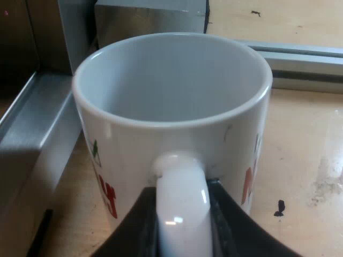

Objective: Remove mug from coffee machine

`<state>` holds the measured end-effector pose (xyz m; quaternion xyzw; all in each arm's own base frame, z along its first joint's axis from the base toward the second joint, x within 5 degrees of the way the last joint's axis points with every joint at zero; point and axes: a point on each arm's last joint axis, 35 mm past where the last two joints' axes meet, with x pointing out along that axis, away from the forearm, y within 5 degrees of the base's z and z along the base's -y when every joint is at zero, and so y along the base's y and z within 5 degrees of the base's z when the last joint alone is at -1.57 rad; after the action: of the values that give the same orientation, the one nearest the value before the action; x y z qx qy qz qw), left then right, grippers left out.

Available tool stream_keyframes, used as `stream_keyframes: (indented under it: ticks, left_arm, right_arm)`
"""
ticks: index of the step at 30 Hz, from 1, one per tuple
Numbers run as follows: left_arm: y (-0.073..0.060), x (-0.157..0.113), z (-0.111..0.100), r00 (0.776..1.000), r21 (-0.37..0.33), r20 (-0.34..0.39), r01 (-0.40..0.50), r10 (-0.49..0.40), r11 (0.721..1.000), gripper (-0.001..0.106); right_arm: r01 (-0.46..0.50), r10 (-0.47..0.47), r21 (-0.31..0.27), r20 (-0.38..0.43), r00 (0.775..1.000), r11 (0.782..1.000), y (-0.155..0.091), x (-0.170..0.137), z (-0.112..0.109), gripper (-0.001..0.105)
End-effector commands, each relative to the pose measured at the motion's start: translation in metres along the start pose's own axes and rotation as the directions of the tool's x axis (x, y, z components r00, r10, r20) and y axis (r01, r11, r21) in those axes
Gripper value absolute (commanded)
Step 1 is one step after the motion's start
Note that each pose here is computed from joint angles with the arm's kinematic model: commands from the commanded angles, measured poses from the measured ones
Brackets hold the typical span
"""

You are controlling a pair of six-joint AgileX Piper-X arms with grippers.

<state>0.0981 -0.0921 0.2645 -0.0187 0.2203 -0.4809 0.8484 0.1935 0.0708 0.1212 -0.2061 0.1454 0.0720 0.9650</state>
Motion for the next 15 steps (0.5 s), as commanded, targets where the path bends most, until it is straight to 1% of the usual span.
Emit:
stream_keyframes:
  ticks: [1,2,4,7,11,12,14,15]
  left_arm:
    - [-0.001,0.0,0.003,1.0,-0.004,0.016,0.0,0.0,1.0,0.08]
    - [-0.001,0.0,0.003,1.0,-0.004,0.016,0.0,0.0,1.0,0.08]
    - [-0.001,0.0,0.003,1.0,-0.004,0.016,0.0,0.0,1.0,0.08]
    - [-0.001,0.0,0.003,1.0,-0.004,0.016,0.0,0.0,1.0,0.08]
    - [-0.001,0.0,0.003,1.0,-0.004,0.016,0.0,0.0,1.0,0.08]
    - [-0.001,0.0,0.003,1.0,-0.004,0.016,-0.002,0.002,1.0,0.08]
    - [0.001,0.0,0.003,0.999,-0.005,0.021,-0.04,0.04,0.999,0.08]
    - [0.001,0.0,0.003,0.999,-0.005,0.021,-0.043,0.044,0.999,0.08]
  right_arm:
    - [0.013,-0.013,0.006,0.005,1.0,1.0,-0.001,0.002,0.003,0.039]
    - [0.012,-0.012,0.019,0.002,1.0,1.0,-0.001,0.002,0.003,0.043]
    - [0.012,-0.012,0.026,-0.006,1.0,1.0,-0.002,0.001,0.003,0.046]
    - [0.023,-0.022,0.023,-0.04,0.999,0.999,-0.003,-0.001,0.002,0.046]
    - [0.008,-0.007,0.006,-0.093,0.996,1.0,-0.004,-0.006,0.0,0.046]
    - [0.009,-0.009,0.007,-0.089,0.996,1.0,-0.004,-0.006,0.001,0.046]
    - [0.003,-0.001,0.017,-0.105,0.994,1.0,-0.007,-0.012,0.004,0.046]
    - [0.001,0.001,0.02,-0.106,0.994,1.0,-0.008,-0.014,0.005,0.046]
